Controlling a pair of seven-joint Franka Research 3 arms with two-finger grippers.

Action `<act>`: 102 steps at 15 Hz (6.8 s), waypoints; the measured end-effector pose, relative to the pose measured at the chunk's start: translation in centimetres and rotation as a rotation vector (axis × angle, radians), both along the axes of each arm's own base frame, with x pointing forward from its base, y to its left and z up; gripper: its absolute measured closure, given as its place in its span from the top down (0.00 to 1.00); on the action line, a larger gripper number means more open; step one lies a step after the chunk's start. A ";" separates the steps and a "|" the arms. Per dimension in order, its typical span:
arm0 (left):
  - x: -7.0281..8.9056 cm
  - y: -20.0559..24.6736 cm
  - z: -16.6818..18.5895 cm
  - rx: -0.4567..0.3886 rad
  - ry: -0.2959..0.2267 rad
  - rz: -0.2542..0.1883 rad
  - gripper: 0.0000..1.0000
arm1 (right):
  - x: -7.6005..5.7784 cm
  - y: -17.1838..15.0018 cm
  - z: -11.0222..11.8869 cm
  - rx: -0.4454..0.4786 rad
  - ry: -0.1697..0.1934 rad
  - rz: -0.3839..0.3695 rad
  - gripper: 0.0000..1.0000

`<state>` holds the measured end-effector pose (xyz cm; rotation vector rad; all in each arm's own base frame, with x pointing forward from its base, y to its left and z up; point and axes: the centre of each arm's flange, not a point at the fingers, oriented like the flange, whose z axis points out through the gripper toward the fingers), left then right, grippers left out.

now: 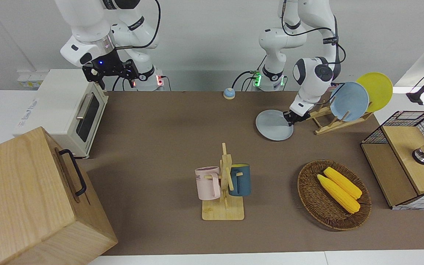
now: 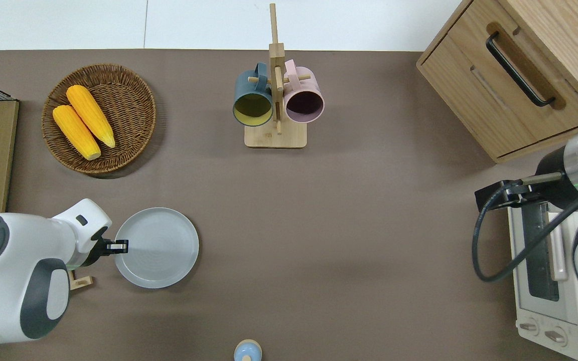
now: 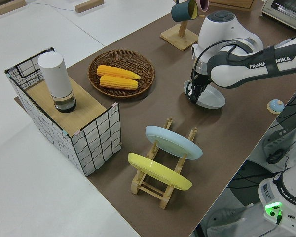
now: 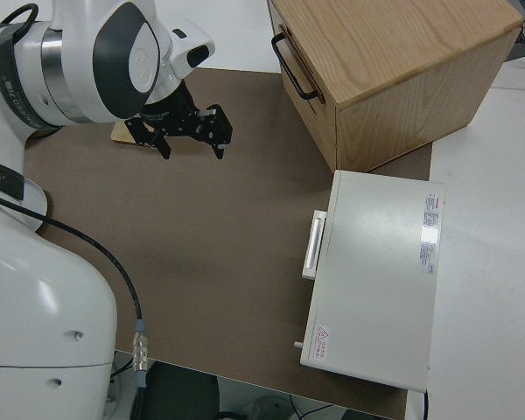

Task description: Pick gray plate from table and place it on lower plate rack with left arm

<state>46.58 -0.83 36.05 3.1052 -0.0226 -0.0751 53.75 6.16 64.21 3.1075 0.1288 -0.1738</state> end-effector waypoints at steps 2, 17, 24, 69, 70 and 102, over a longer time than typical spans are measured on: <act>1.1 0.1 3.0 -0.004 0.017 0.001 0.04 | 0.0 0.0 0.0 0.000 0.000 0.000 0.99; 3.1 -0.4 18.2 -0.010 0.079 0.011 0.04 | 0.0 0.0 0.0 0.000 0.000 0.000 0.99; 2.7 -0.1 18.8 0.097 0.112 -0.019 0.04 | 0.0 0.0 0.0 0.000 0.000 0.000 0.99; 2.0 3.8 6.9 0.899 0.283 0.021 0.04 | 0.0 0.0 0.0 0.000 0.000 0.000 0.99; 2.0 3.9 6.5 0.912 0.286 0.022 0.04 | 0.0 0.0 0.0 0.000 0.000 0.000 0.99; 1.9 4.3 5.6 0.882 0.314 0.043 0.35 | 0.0 0.0 0.0 0.000 0.000 0.000 0.99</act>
